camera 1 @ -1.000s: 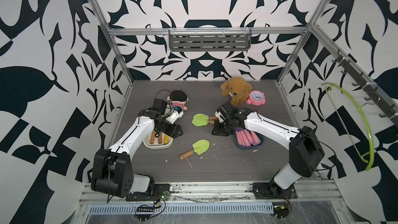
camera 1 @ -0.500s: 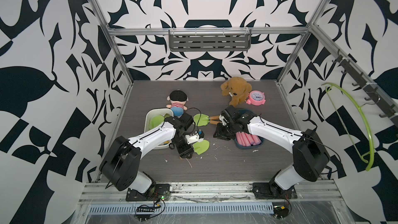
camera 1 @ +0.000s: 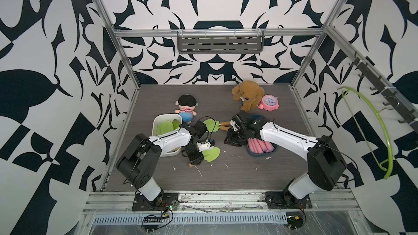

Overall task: Sort the small shovels by color and place them into the storage box
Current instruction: Pick up the shovel from the center of the board.

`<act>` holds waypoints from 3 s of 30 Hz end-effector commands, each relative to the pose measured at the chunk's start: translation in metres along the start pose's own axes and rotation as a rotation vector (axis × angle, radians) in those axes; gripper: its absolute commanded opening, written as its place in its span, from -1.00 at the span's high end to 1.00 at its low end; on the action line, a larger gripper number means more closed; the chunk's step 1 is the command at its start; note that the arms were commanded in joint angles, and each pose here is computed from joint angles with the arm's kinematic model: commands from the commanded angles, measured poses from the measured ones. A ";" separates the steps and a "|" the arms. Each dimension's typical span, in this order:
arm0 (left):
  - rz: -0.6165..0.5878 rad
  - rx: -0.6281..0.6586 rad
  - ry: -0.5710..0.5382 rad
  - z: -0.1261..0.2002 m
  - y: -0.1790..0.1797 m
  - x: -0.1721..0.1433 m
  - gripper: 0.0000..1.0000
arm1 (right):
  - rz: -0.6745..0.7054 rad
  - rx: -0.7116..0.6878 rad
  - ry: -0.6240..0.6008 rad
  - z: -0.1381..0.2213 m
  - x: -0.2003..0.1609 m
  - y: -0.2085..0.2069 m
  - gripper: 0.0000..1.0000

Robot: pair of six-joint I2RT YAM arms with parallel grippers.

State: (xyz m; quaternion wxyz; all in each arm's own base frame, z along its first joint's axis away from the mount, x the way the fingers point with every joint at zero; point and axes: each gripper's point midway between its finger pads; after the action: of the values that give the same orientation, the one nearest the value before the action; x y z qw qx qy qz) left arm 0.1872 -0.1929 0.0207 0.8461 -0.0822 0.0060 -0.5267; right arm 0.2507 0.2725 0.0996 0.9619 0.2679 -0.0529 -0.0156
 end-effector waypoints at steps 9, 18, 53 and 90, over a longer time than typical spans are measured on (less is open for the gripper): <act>0.005 0.104 -0.015 -0.002 0.018 0.005 0.48 | 0.040 0.000 -0.092 0.016 0.012 0.001 0.41; -0.009 0.217 -0.213 0.044 0.035 0.044 1.00 | 0.058 0.078 -0.384 0.057 0.052 0.022 0.42; 0.449 0.206 -0.527 0.119 0.065 0.083 1.00 | 0.016 0.298 -0.566 0.043 0.114 0.117 0.32; 0.627 -0.416 -0.678 0.143 0.040 0.085 -0.02 | 0.351 0.315 -0.586 0.083 0.108 0.156 1.00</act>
State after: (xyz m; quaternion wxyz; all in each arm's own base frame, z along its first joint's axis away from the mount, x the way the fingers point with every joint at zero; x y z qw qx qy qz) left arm 0.2823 -0.2263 0.1657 0.8893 -0.3871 -0.1636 -0.1801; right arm 0.3452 0.3481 0.1955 0.8862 0.3348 -0.3132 0.0672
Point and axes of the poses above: each gripper's point midway between its finger pads, its own z axis back along the fingers, its own y axis along the line the jaws close on, x = y × z, and after that the axes turned 3 degrees about z, right-handed
